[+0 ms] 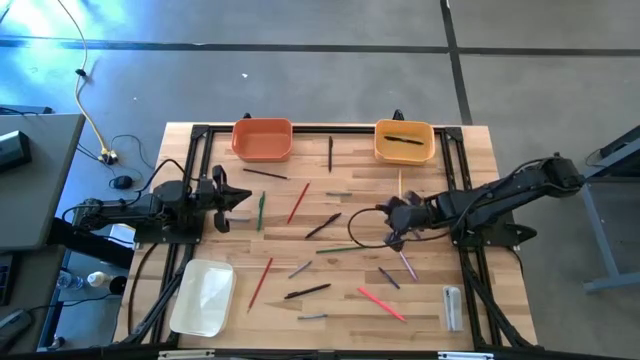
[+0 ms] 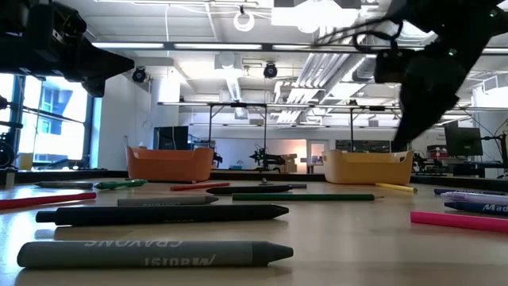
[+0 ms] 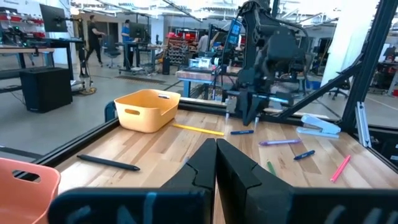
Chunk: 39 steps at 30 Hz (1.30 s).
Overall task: Sort crayons/erasers/pens/pencils in bins
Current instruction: Put the blue crayon into the orange bin
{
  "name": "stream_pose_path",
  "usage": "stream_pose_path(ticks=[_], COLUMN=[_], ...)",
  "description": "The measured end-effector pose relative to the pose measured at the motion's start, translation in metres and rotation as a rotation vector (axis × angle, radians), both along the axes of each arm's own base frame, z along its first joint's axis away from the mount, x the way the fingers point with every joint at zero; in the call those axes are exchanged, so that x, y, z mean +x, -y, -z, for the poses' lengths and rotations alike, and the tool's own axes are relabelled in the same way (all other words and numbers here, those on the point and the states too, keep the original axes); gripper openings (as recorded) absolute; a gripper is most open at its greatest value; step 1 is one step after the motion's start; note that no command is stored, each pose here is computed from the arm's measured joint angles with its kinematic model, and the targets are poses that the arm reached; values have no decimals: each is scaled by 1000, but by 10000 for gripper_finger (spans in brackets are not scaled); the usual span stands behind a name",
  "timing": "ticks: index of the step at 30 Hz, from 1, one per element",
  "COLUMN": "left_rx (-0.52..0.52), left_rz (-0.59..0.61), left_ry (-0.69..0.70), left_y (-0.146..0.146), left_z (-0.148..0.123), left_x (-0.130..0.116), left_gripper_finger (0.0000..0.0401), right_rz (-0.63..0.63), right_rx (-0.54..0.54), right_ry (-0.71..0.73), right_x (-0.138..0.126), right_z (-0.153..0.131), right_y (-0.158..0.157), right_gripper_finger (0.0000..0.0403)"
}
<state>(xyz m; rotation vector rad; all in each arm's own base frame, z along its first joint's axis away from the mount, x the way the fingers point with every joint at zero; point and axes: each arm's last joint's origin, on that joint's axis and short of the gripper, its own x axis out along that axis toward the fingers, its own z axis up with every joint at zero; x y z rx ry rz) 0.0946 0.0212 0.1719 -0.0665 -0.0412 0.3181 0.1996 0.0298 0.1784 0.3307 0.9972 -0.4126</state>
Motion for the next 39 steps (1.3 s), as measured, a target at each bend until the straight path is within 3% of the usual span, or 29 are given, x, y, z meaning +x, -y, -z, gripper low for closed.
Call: stream_pose_path(ticks=[8,14,19,28,39], left_rx=[0,4,15,34,27], left_rz=[0,-1,2,3,27], left_ry=[-1,22,80,84,37], left_y=[0,0,0,0,1], left_z=[0,-2,-8,-9,-4], left_x=[0,0,-1,-1,0], left_gripper_finger=[0,0,0,0,0], right_rz=[265,322,352,349,334], right_rx=[37,98,116,195,185], right_ry=[-245,-272,-253,-212,-237], right_x=[-28,-30,-29,-39,-40], right_z=[9,10,12,48,46], right_y=[5,7,7,9,9], right_gripper_finger=[68,104,98,83,57])
